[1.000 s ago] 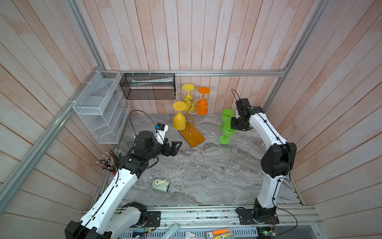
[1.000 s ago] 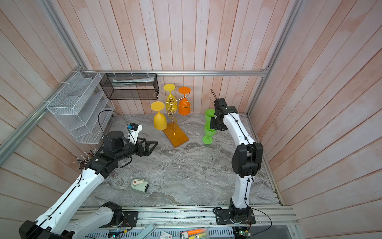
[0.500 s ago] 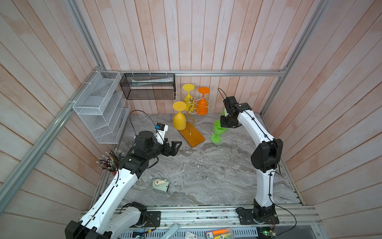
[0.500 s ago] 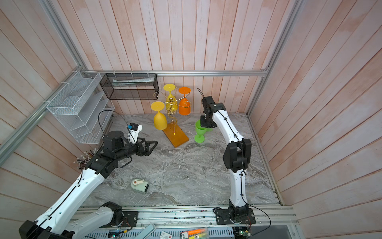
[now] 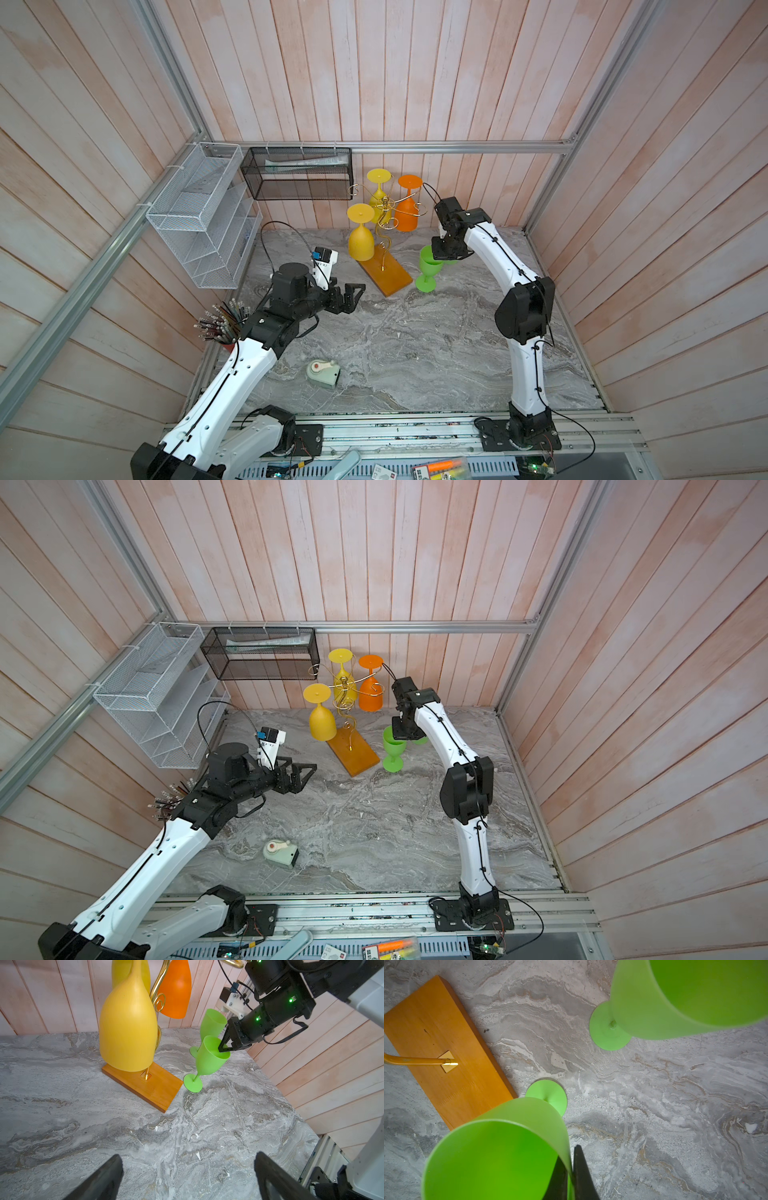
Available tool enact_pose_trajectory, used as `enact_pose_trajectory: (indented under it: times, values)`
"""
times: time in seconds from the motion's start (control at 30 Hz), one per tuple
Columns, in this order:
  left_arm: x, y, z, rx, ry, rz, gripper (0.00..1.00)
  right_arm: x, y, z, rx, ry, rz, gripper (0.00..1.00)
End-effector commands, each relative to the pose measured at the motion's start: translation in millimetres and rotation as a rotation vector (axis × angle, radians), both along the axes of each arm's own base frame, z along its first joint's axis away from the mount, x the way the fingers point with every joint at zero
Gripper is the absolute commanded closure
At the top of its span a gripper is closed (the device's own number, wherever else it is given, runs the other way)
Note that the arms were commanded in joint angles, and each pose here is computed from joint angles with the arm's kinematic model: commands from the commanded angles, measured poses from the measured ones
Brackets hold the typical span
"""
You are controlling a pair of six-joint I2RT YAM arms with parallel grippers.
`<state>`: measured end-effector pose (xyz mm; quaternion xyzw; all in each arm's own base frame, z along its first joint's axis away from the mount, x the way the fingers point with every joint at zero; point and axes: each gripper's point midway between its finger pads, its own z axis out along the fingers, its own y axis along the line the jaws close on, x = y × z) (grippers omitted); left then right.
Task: Take the wine glass off the wine glass rack
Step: Place the wine glass at the top-center of the table.
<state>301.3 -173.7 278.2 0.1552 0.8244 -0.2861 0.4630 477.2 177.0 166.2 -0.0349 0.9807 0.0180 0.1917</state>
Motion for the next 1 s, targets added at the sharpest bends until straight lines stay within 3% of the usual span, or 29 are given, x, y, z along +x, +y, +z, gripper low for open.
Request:
enact_pose_trajectory:
  times: [0.0,0.27,0.53,0.8,0.93,0.97]
  values:
    - [2,5,-5,0.019,-0.002,0.02,0.0,0,1,5,-0.006,-0.005,-0.003,0.85]
    - [0,11,-6,0.031,-0.01,0.044,0.0,4,5,22,0.022,-0.049,0.004,0.69]
    - [4,18,-11,0.056,-0.002,0.091,0.0,3,-8,70,0.007,-0.173,-0.022,0.53]
    - [8,18,-10,0.044,0.029,0.11,0.0,-14,-20,142,0.022,-0.422,-0.032,0.44]
    - [10,14,7,0.018,0.041,0.106,0.0,-29,-28,166,0.045,-0.565,-0.033,0.33]
    - [10,13,14,0.006,0.043,0.104,0.0,-36,-29,179,0.068,-0.629,-0.024,0.26]
